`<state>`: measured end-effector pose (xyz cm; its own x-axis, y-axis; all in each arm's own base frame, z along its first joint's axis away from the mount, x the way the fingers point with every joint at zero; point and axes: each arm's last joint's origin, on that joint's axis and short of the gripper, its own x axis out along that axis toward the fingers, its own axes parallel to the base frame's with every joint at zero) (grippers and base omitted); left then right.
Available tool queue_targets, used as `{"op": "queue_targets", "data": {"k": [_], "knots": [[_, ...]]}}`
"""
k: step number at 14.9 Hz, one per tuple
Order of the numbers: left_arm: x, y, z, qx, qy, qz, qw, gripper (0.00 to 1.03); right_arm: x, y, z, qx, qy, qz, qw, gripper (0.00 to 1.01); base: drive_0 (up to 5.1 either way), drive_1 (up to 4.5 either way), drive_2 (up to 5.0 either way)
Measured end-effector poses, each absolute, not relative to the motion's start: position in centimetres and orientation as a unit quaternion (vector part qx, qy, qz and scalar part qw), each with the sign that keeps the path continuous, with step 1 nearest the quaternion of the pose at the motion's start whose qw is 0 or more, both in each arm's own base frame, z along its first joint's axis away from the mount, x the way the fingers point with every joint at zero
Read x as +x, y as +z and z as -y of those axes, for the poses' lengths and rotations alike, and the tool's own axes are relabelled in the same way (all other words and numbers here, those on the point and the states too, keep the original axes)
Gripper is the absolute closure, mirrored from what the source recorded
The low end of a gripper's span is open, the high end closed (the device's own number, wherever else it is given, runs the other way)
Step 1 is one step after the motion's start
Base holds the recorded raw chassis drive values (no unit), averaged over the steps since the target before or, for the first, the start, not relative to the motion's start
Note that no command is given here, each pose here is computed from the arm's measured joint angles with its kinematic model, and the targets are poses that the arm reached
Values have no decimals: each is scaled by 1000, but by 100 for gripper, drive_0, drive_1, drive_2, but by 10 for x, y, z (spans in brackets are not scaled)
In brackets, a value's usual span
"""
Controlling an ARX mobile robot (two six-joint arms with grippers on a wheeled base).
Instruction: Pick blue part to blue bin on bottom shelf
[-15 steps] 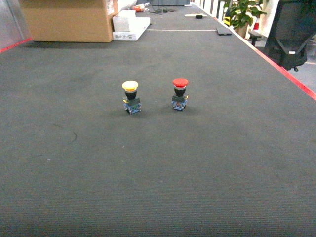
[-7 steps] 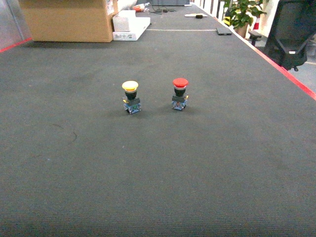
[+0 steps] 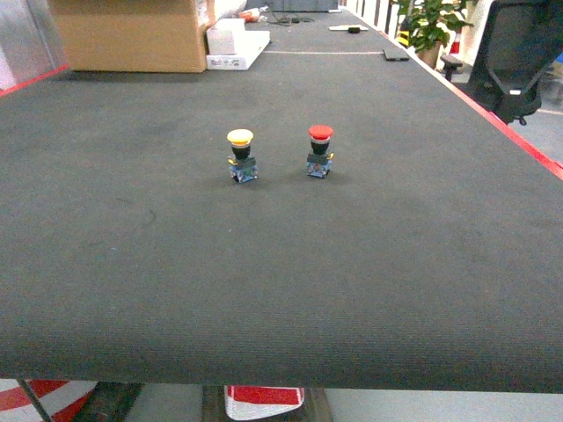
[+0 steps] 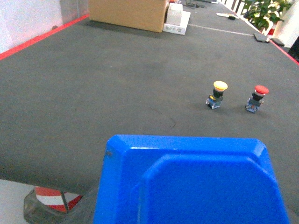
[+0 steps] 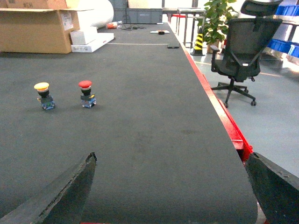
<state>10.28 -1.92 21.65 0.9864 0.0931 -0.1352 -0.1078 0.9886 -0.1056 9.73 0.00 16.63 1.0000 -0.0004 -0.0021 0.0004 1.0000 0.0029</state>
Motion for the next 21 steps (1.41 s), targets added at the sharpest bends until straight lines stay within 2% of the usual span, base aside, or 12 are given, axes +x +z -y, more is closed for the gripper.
{"op": "queue_targets", "data": {"k": [7,21], "knots": [[103,216,19,-56,53,-67,995,59,97,167,0,1,0,1,1000,3,0,0,0],[103,216,19,-56,53,-68,995,59,97,167,0,1,0,1,1000,3,-154,-154,-154]]}}
